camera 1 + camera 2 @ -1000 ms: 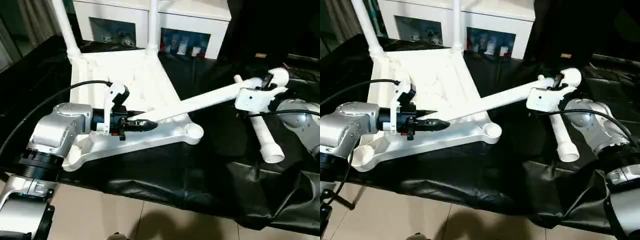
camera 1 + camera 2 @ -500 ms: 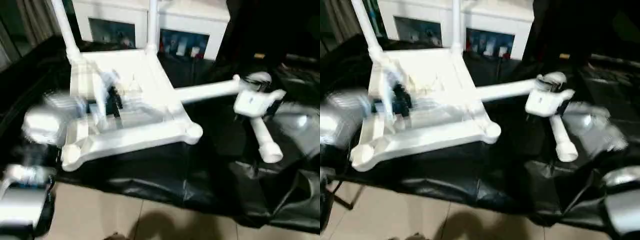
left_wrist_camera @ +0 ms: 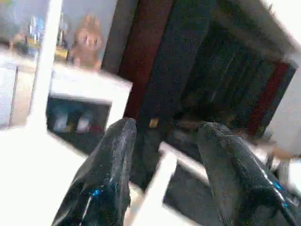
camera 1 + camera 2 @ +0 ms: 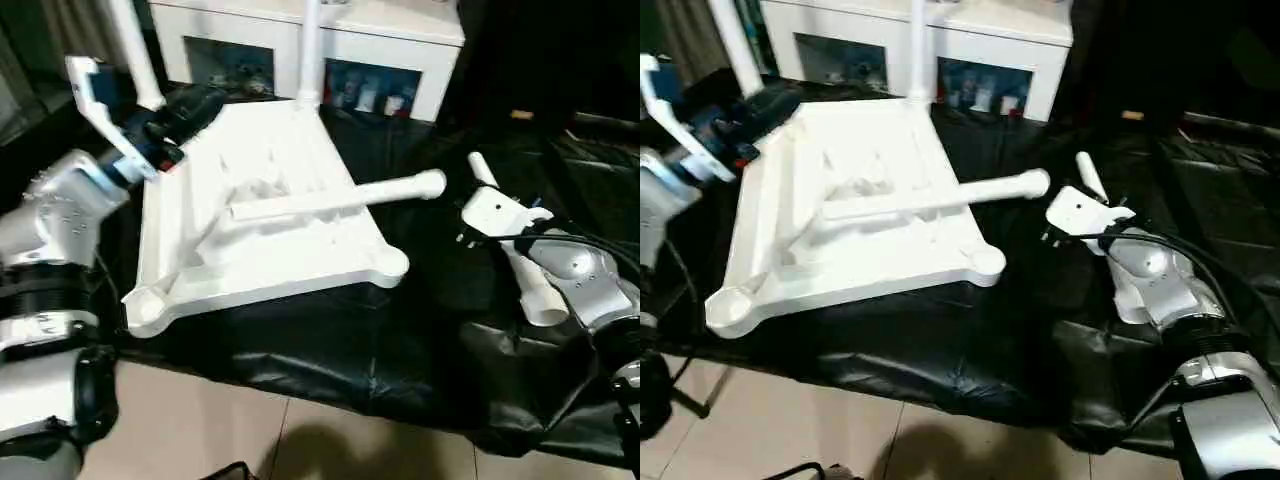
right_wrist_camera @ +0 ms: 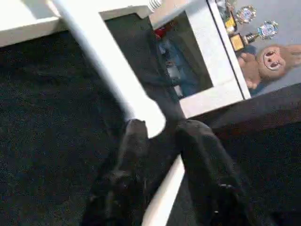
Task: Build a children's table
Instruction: Pick table leg
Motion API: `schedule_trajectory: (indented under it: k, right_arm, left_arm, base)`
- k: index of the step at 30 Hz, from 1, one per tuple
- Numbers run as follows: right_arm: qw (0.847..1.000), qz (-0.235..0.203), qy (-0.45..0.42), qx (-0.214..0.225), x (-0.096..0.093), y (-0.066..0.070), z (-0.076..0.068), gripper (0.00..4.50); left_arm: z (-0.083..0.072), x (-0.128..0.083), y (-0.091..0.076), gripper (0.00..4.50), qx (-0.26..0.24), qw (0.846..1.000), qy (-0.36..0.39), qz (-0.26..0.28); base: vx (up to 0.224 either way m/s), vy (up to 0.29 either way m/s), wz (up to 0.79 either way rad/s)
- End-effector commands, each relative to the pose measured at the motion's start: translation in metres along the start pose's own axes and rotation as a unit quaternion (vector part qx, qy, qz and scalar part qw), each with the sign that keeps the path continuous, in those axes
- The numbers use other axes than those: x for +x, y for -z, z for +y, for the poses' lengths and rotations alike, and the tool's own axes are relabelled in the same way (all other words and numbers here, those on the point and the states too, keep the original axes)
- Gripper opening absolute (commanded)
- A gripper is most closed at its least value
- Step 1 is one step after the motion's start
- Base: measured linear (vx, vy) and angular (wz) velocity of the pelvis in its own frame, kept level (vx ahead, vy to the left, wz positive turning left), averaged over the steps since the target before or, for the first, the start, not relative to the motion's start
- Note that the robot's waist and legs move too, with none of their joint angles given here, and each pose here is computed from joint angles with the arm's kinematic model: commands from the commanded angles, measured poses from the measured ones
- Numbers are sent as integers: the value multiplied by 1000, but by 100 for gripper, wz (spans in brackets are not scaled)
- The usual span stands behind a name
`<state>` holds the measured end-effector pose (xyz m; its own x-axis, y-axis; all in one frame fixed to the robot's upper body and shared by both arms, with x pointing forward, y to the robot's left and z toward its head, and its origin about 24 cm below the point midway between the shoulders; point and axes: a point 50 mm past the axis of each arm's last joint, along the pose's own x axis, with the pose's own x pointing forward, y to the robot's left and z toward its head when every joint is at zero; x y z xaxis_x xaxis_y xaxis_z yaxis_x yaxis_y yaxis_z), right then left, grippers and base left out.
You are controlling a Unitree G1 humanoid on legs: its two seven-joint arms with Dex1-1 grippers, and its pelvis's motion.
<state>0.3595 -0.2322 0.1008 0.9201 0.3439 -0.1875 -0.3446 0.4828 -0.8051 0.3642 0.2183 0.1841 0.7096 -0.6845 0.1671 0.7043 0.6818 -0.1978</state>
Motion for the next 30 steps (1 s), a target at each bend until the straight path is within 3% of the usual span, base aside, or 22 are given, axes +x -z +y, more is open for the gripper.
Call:
schedule_trajectory:
  k: [1, 2, 4, 5, 11, 19, 22, 25, 28, 30]
  right_arm:
    - [1000, -1, 1, 8, -1, 0, -3, 80]
    - [1000, -1, 1, 8, -1, 0, -3, 77]
    - [1000, -8, -5, 16, 0, -3, 3, 62]
    - [1000, -12, -7, 21, 1, -4, 7, 36]
    - [999, -23, -13, 33, 1, -8, 21, 10]
    - [998, -26, 5, 61, -8, -7, 24, 0]
    - [995, -29, 19, 97, -12, -8, 33, 0]
    - [986, -33, 35, 159, -17, -12, 51, 0]
    - [981, -26, 40, 188, -22, -13, 66, 0]
    - [972, -15, 54, 228, -30, -16, 83, 0]
  left_arm:
    - [-1, 5, 20, 247, 49, 996, -18, 66]
    - [-1, 5, 20, 247, 49, 996, -18, 66]
    - [-7, 13, 39, 247, 104, 988, -32, 112]
    - [-10, 18, 44, 247, 111, 987, -39, 113]
    - [-22, 43, 67, 283, 143, 979, -45, 138]
    - [-33, 58, 74, 348, 151, 981, -58, 106]
    - [-35, 56, 82, 363, 131, 984, -83, 87]
    - [-40, 49, 98, 394, 106, 985, -110, 77]
    - [-45, 43, 112, 408, 94, 985, -126, 77]
    - [-54, 34, 132, 437, 102, 977, -167, 82]
  base:
    - [0, 0, 0]
    - [0, 0, 0]
    - [0, 0, 0]
    - [0, 0, 0]
    - [0, 0, 0]
    - [0, 0, 0]
    - [0, 0, 0]
    - [0, 0, 0]
    - [0, 0, 0]
    - [0, 0, 0]
